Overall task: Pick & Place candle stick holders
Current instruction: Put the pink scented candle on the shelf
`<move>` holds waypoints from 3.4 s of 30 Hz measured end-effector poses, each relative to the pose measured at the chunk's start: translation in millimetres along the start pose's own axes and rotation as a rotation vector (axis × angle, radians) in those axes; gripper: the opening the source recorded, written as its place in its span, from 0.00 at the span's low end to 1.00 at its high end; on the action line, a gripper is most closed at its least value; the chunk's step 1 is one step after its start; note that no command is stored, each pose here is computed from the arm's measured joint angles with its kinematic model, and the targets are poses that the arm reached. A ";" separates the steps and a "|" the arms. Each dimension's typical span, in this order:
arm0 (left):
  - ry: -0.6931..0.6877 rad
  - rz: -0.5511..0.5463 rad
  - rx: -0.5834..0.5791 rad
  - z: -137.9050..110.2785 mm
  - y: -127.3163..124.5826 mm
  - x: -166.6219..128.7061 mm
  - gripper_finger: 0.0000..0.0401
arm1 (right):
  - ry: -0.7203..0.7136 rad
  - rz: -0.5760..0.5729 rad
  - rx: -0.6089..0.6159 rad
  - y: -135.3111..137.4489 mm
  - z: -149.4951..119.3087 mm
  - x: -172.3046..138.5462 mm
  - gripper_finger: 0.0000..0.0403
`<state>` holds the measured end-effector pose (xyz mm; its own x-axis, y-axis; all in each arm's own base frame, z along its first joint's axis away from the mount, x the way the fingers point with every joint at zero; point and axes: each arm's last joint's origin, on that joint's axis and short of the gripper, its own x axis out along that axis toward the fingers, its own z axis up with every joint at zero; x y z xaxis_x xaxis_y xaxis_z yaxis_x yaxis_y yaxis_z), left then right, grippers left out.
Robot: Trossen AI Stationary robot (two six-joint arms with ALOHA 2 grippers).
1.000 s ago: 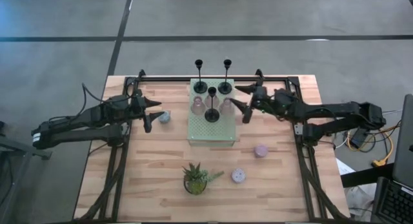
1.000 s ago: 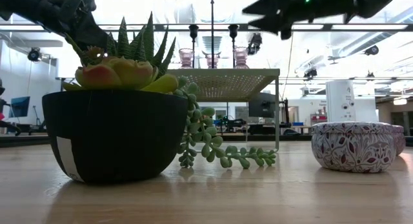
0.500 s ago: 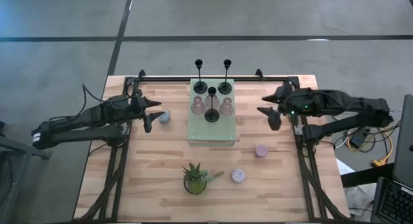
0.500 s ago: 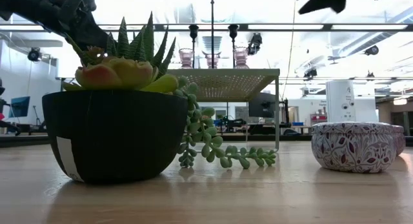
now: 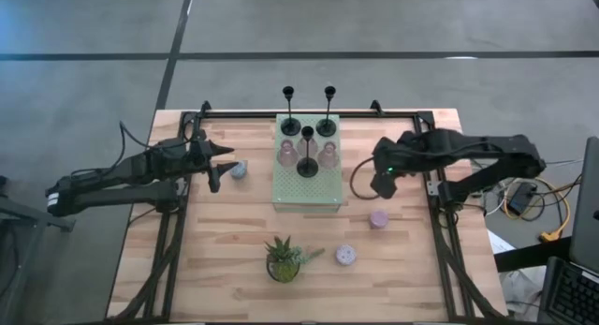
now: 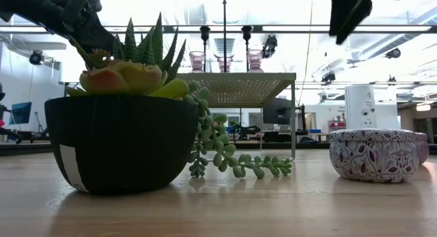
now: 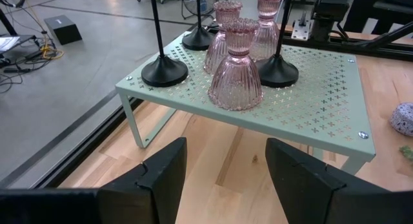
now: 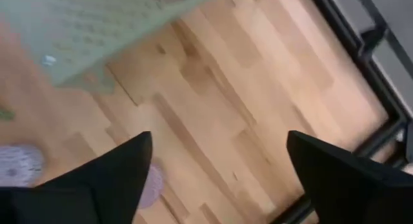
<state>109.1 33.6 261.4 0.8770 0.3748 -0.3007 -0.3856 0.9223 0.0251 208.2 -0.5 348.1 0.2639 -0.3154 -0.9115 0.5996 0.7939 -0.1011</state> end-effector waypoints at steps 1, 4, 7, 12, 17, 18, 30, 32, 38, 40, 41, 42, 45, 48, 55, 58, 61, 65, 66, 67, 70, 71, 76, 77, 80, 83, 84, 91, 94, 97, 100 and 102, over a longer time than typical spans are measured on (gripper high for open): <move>0.000 0.000 0.000 0.0 0.0 0.0 0.54 | 0.021 -0.011 0.008 2.2 -0.4 5.7 0.91; 0.000 0.000 0.000 0.0 0.0 0.0 0.54 | 0.106 0.007 0.042 9.7 -3.8 23.2 0.95; 0.000 0.001 -0.001 0.0 0.1 0.0 0.54 | 0.175 0.055 0.076 18.1 -10.2 38.9 0.96; 0.000 0.001 0.000 0.0 0.1 0.0 0.54 | 0.225 0.053 0.158 25.5 -26.2 61.7 0.96; 0.001 0.000 0.000 0.0 0.0 0.0 0.54 | 0.255 0.079 0.277 28.6 -43.4 80.9 0.96; 0.000 0.000 0.000 0.0 0.0 0.0 0.54 | 0.264 0.082 0.296 29.2 -46.3 84.5 0.96; 0.000 0.000 0.000 0.0 0.0 0.0 0.54 | 0.329 0.096 0.346 47.7 -68.3 113.3 0.96; 0.000 0.000 0.000 0.0 0.0 0.0 0.54 | 0.347 0.100 0.336 50.6 -72.3 117.4 0.96; 0.001 0.000 0.000 0.0 0.0 0.0 0.54 | 0.358 0.130 0.333 60.8 -86.1 131.6 0.96; 0.000 0.000 0.000 0.0 0.0 0.0 0.54 | 0.363 0.126 0.330 63.2 -91.2 136.9 0.96; 0.001 0.000 0.000 0.0 0.0 0.0 0.54 | 0.364 0.125 0.327 64.5 -93.5 139.4 0.96; 0.000 0.000 0.000 0.0 0.0 0.0 0.54 | 0.369 0.119 0.322 65.5 -95.7 142.4 0.96; 0.001 0.000 0.000 0.0 0.0 0.0 0.54 | 0.388 0.088 0.308 67.8 -100.0 150.0 0.96; 0.000 0.000 0.000 0.0 0.0 0.0 0.54 | 0.398 0.058 0.280 70.7 -101.6 158.6 0.96; 0.000 0.001 0.000 0.0 0.1 0.0 0.54 | 0.399 0.050 0.252 82.3 -101.9 178.3 0.96; 0.000 0.000 0.000 0.0 0.0 0.0 0.54 | 0.409 0.041 0.259 85.5 -100.8 181.2 0.95; 0.001 0.000 0.000 0.0 0.0 0.0 0.54 | 0.408 0.043 0.260 86.1 -99.9 180.5 0.92; 0.001 0.000 0.000 0.0 0.0 0.0 0.54 | 0.406 0.040 0.282 85.2 -99.7 178.7 0.85; 0.001 0.000 0.000 0.0 0.0 0.0 0.54 | 0.408 0.035 0.287 84.8 -99.9 178.5 0.82; 0.000 0.000 0.000 0.0 0.0 0.0 0.54 | 0.410 0.035 0.294 84.8 -99.9 178.4 0.79; 0.000 0.000 0.000 0.0 0.0 0.0 0.54 | 0.411 0.035 0.301 84.9 -99.9 178.4 0.71; 0.000 0.000 0.000 0.0 0.0 0.0 0.54 | 0.412 0.035 0.301 84.9 -99.9 178.4 0.71; 0.000 0.000 0.000 0.0 0.0 0.0 0.54 | 0.416 0.042 0.303 85.2 -98.5 175.8 0.71; 0.000 0.000 0.000 0.0 0.0 0.0 0.54 | 0.416 0.041 0.303 85.0 -98.1 174.9 0.71; 0.000 0.000 0.000 0.0 0.0 0.0 0.54 | 0.413 0.051 0.305 84.8 -94.9 168.6 0.71; 0.001 0.000 0.000 0.0 0.0 0.0 0.54 | 0.419 0.047 0.304 83.9 -91.3 160.2 0.71; 0.001 0.000 0.000 0.0 0.0 0.0 0.54 | 0.421 0.045 0.303 83.5 -89.9 156.7 0.71; 0.000 0.000 0.000 0.0 0.0 0.0 0.54 | 0.395 0.086 0.324 77.6 -67.4 120.6 0.71; 0.001 0.000 0.000 0.0 0.0 0.0 0.54 | 0.374 0.117 0.326 73.8 -54.2 102.9 0.71; 0.001 0.000 0.000 0.0 0.0 0.0 0.54 | 0.353 0.145 0.314 71.2 -39.2 86.7 0.71; 0.000 0.000 0.000 0.0 0.0 0.0 0.54 | 0.328 0.172 0.300 69.1 -22.4 72.7 0.71; 0.000 0.000 0.000 0.0 0.0 0.0 0.54 | 0.319 0.178 0.287 68.7 -11.4 67.1 0.71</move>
<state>109.1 33.6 261.4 0.8769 0.3748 -0.3010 -0.3856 0.9223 0.0251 258.5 38.8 275.4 0.1631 0.0243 -0.9863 0.7629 0.6308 0.1417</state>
